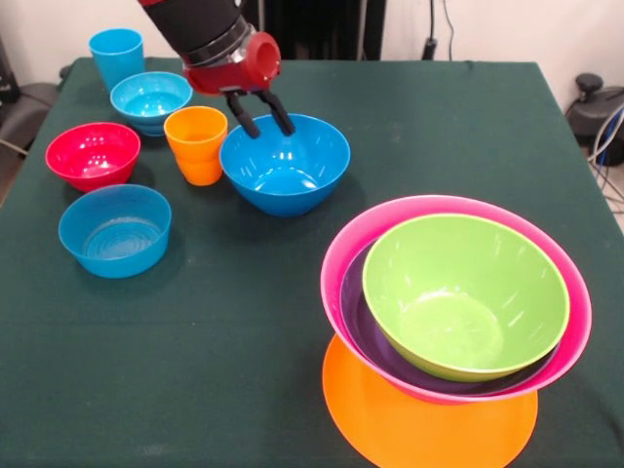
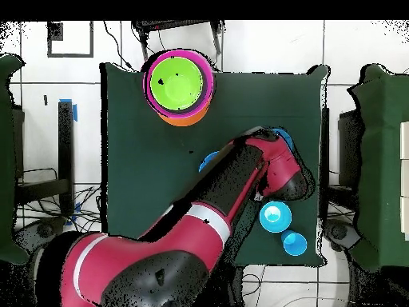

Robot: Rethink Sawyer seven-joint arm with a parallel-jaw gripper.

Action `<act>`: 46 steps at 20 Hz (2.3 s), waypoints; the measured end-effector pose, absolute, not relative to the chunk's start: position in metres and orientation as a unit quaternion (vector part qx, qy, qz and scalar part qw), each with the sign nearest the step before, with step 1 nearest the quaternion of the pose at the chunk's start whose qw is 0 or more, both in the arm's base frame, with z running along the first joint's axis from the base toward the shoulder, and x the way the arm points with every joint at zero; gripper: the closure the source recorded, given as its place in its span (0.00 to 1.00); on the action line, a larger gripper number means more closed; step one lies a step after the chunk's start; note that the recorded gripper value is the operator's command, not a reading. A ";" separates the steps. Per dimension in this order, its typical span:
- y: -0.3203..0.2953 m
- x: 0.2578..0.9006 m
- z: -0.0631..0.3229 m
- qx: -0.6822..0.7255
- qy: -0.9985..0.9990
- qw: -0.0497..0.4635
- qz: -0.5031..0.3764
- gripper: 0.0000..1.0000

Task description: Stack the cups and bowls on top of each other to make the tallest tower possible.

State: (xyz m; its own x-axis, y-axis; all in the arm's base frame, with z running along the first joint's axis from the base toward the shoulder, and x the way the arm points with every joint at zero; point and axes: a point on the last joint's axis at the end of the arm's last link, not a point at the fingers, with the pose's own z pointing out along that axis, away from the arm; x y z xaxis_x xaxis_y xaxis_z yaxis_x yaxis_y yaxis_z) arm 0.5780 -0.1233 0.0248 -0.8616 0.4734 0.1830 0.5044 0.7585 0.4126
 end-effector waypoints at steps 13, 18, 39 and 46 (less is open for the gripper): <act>-0.103 0.617 0.008 -0.244 -0.946 -0.012 -0.212 0.00; -0.093 0.623 0.002 -0.255 -0.941 -0.025 -0.221 0.00; -0.079 0.634 0.015 -0.290 -0.933 -0.076 -0.200 0.00; -0.070 0.638 0.017 -0.290 -0.931 -0.084 -0.203 0.00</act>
